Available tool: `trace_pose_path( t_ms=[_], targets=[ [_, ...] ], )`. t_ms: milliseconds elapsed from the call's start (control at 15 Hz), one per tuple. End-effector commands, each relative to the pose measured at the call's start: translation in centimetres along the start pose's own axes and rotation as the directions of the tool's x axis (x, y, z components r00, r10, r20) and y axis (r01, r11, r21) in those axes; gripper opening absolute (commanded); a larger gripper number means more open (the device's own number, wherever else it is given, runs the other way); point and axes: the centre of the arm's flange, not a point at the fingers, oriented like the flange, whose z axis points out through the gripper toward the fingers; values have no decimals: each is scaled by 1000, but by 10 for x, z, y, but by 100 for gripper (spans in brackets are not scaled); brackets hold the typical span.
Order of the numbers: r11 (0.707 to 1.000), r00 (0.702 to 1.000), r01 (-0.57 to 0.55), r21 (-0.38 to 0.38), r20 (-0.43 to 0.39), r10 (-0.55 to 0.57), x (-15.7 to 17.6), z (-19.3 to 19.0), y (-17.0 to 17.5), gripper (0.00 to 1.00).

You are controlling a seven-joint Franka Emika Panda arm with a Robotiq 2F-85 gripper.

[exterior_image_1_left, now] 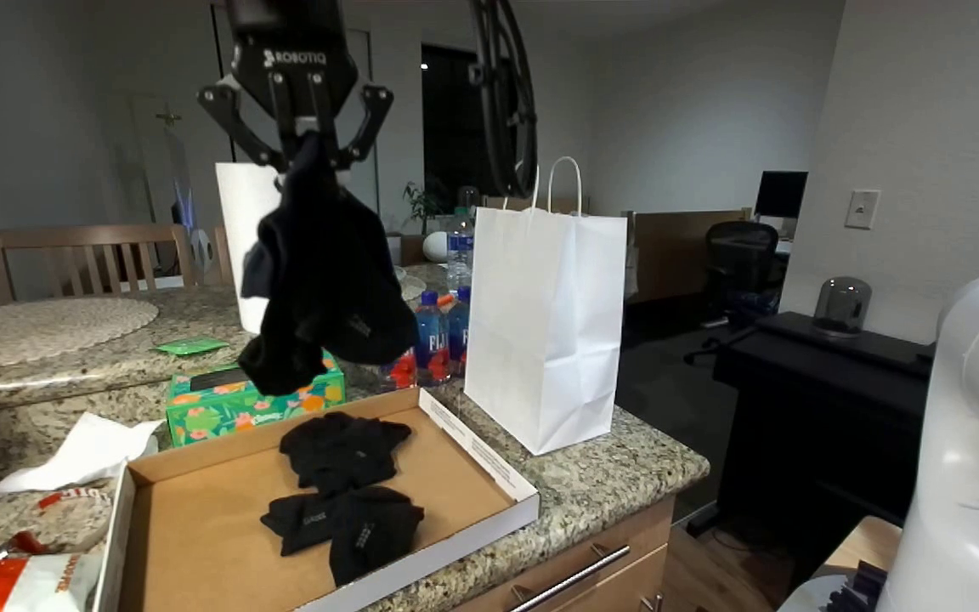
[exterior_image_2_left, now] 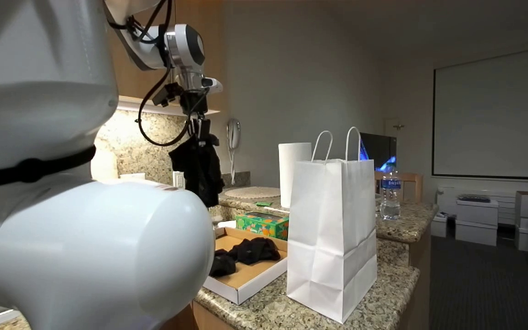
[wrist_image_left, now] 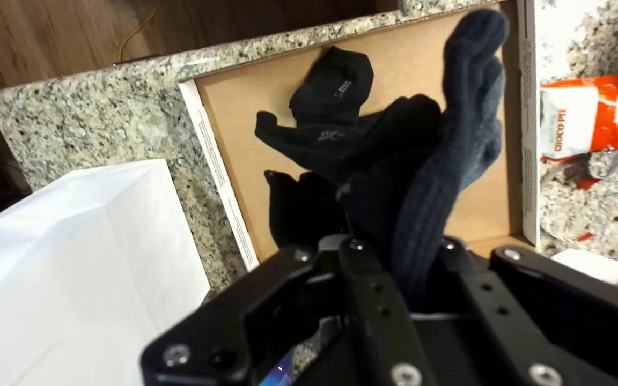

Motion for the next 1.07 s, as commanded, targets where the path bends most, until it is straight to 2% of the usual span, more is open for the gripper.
trace_pose_path(
  t_ms=[0,400,667,1000],
  targets=[
    [998,999,52,37,3,-52,13,-43,15,12],
    [999,999,34,35,-38,-33,18,-129,59,12],
    [998,997,-42,52,-70,46,26,-184,106,12],
    [995,992,-42,92,-115,52,54,-236,177,11]
  ],
)
